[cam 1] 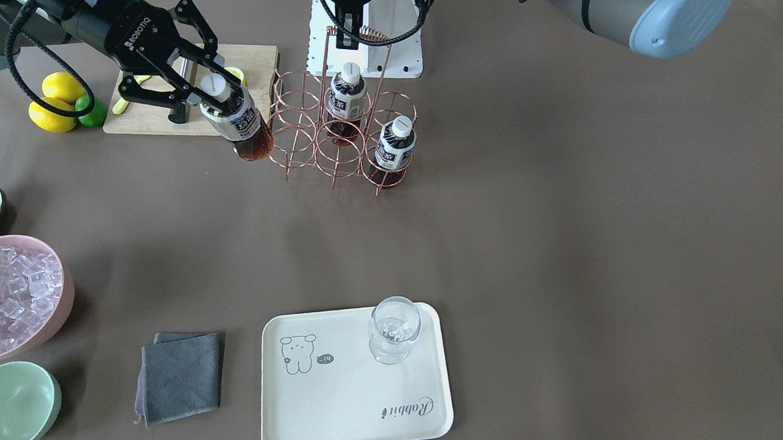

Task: Take tea from basket to plate

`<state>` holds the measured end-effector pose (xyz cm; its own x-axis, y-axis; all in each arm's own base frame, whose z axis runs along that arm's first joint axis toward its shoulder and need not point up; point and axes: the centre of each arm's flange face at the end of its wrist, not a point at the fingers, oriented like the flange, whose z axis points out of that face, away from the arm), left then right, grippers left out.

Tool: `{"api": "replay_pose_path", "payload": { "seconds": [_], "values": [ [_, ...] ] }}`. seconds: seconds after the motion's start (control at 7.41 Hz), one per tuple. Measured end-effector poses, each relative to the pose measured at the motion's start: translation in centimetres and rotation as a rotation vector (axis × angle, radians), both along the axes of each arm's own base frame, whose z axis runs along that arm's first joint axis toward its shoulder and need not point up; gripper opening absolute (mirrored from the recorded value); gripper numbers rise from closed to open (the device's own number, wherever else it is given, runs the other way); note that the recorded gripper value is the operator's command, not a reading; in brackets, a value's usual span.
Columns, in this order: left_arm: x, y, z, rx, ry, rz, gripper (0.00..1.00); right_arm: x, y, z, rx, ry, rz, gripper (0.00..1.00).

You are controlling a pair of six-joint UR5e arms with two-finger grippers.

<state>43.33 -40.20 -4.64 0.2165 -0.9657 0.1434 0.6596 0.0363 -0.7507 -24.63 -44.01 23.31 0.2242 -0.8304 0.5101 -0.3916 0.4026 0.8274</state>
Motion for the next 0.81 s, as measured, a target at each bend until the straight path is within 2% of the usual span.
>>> {"api": "replay_pose_path", "payload": {
  "seconds": [0.27, 0.54, 0.81],
  "values": [
    [-2.5, -0.3, 0.6, 0.007, -0.003, -0.021, 0.0, -0.4, -1.9, 1.0, 0.007, 0.039, 0.063, 0.0],
    [-5.9, -2.0, 2.5, 0.033, -0.026, -0.027, 0.0, -2.0, -5.5, 1.9, 0.009, 0.075, 0.183, 0.0],
    [-10.4, -4.3, 6.3, 0.061, -0.058, -0.036, 0.0, -4.1, -9.7, 1.8, 0.01, 0.102, 0.307, 0.0]
  ]
}}
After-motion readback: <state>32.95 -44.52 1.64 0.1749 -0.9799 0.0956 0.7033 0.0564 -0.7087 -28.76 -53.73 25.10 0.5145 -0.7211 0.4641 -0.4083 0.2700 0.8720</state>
